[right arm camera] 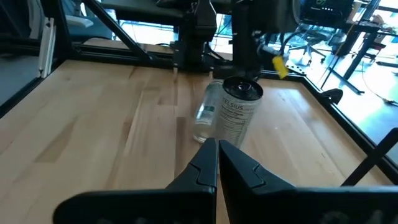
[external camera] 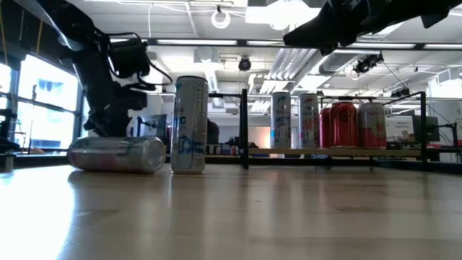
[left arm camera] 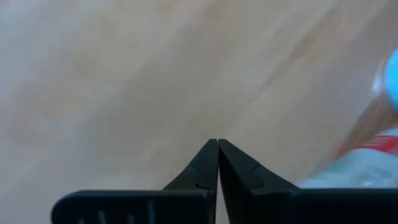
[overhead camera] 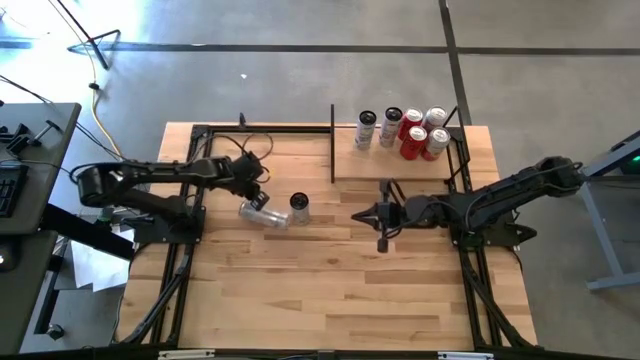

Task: Place canned beverage on shelf
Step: Put the peach vibe soda can on the shelf aligned with the other peach vibe soda can

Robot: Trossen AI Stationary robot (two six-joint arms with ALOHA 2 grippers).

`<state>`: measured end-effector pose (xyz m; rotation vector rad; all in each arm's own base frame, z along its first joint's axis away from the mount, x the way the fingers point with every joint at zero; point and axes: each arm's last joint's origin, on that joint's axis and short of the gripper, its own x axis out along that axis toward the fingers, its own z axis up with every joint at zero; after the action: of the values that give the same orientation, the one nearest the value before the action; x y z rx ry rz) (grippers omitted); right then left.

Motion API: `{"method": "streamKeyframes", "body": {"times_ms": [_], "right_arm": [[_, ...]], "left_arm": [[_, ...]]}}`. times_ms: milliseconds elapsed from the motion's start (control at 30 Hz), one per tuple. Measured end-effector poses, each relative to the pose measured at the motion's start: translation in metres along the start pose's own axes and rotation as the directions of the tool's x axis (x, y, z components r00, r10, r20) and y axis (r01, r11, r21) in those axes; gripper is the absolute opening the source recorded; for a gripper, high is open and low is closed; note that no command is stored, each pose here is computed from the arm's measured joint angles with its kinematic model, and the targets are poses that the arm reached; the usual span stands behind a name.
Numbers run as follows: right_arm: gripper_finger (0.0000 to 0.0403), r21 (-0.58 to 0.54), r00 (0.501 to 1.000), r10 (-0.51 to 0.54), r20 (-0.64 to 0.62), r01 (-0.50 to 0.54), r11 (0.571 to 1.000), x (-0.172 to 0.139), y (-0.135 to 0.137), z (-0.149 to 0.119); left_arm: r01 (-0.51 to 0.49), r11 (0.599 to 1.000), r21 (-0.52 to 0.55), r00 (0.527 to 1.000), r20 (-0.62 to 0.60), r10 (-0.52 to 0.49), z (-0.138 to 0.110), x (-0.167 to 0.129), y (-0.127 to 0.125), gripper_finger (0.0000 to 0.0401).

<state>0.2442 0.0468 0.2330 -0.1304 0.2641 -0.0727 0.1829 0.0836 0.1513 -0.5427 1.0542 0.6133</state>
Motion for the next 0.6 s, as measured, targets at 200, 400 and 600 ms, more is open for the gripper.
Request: {"method": "streamKeyframes", "body": {"times_ms": [200, 400, 600], "right_arm": [[0.0000, 0.005, 1.000, 0.007, -0.005, -0.007, 1.000, -0.001, 0.003, 0.000], [0.0000, 0.024, 0.999, -0.003, -0.036, 0.004, 1.000, -0.001, 0.004, -0.003], [0.0000, 0.038, 0.999, -0.007, -0.033, 0.008, 0.999, -0.001, 0.004, -0.003]], "left_arm": [[0.025, 0.994, 0.109, 1.000, -0.018, -0.023, -0.009, 0.007, -0.025, 0.0001], [0.067, 0.981, 0.181, 0.995, 0.059, -0.078, -0.025, -0.017, -0.050, 0.0000], [0.189, 0.963, 0.191, 0.971, 0.110, -0.213, -0.045, -0.060, -0.068, 0.0000]]}}
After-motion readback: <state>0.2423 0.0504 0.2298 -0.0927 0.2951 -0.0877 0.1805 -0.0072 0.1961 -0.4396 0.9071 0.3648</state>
